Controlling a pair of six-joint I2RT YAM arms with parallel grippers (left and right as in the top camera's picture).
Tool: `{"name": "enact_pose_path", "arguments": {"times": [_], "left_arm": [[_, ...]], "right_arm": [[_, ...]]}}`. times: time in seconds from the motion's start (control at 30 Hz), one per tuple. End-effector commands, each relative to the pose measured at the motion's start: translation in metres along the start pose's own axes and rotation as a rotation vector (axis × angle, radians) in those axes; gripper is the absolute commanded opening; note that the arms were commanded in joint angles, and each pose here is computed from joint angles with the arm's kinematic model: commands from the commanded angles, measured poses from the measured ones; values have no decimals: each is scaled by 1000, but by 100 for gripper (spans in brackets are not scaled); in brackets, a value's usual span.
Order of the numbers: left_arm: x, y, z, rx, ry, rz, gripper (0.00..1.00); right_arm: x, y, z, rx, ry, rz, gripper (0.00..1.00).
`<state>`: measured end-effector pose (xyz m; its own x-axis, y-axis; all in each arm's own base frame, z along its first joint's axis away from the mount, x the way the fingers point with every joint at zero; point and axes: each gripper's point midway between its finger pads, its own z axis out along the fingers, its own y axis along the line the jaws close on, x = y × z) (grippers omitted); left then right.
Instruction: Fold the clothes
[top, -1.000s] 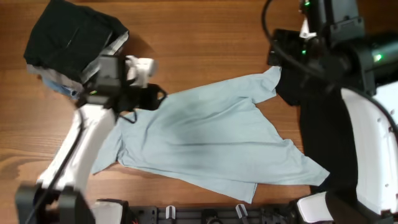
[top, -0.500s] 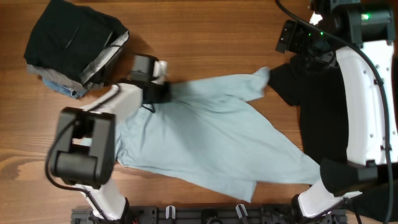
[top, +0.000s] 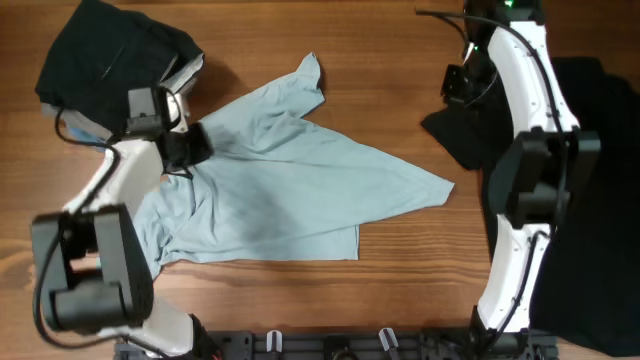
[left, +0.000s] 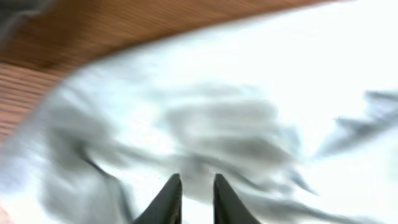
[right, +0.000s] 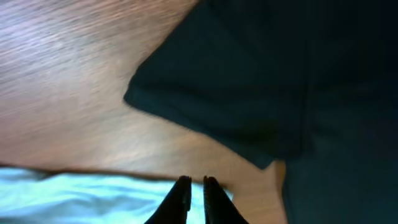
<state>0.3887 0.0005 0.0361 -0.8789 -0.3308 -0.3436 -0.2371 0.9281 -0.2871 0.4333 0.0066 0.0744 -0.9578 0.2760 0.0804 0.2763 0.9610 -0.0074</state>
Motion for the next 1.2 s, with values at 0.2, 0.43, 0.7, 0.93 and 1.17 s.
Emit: {"name": "enact_pose_path", "arguments": {"times": [0.2,0.43,0.7,0.93,1.17], "left_arm": [[15,-78,-79,131,-87,190,34],[34,-71,-85,108,-18,177,35],[23,-79,-104,134,-98,193,43],[23,-79,-106,135,-101,194,45],[21,-79,-106,129,-111,198,49]], "right_arm": [[-4,-50,95,-81,119,112,9],[2,-217,101,-27,105,536,4],[-29,-94,-57,-394,-255,-45,90],[71,-9,34,-212,164,-197,81],[136,-13,77,-218,377,-203,75]]}}
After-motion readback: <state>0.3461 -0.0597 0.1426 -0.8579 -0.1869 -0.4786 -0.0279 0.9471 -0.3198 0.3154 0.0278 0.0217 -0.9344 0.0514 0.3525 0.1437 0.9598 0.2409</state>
